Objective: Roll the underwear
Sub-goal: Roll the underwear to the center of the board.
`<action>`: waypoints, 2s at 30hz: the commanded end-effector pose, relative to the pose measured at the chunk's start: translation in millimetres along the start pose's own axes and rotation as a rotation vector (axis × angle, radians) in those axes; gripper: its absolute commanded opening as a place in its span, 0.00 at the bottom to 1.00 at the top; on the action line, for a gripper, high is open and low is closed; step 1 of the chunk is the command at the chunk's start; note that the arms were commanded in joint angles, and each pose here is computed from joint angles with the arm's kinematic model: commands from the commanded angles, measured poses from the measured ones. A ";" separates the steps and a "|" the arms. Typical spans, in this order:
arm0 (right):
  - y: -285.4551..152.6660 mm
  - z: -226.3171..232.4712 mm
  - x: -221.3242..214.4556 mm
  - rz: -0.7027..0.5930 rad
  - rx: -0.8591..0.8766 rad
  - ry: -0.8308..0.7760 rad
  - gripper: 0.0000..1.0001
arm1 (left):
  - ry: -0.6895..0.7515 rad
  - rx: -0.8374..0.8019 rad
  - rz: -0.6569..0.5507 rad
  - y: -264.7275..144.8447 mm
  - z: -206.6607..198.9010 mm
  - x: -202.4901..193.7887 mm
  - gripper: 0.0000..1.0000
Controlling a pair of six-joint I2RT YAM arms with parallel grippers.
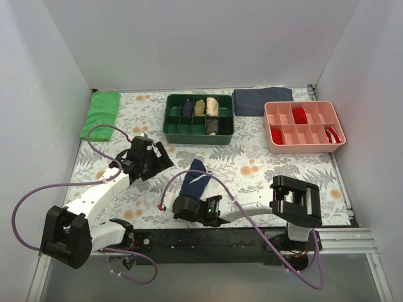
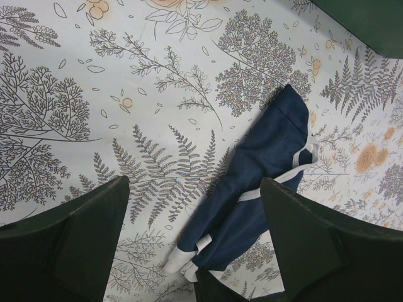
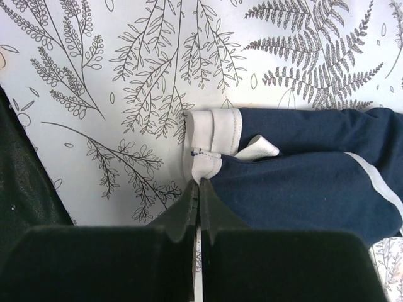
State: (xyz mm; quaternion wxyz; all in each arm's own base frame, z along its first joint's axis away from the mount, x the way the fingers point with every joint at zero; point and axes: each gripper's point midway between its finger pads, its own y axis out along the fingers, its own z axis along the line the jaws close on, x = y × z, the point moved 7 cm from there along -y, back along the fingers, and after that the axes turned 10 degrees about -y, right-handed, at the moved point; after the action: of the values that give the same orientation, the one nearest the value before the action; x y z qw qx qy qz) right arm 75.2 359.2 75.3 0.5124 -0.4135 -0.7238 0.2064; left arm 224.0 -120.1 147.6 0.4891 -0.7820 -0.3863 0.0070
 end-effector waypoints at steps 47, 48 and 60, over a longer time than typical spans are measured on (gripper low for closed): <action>2.5 -115.2 -35.5 -0.142 0.689 0.883 0.01 | 0.039 -0.261 0.073 -41.5 -18.0 -10.8 0.00; 2.4 -113.3 -37.9 -0.144 0.698 0.894 0.01 | 0.041 -0.265 0.077 -42.4 -18.3 -11.2 0.00; 21.3 -123.4 -46.1 -0.147 0.720 1.045 0.01 | 0.059 -0.400 0.208 -59.2 -10.7 -41.6 0.00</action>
State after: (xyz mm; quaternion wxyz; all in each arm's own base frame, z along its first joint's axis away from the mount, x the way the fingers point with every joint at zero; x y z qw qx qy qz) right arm 192.6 315.6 85.7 0.9039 -0.2268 -0.3136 0.1824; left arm 183.2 -136.9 181.4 0.3650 -0.8773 -0.3096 -0.0368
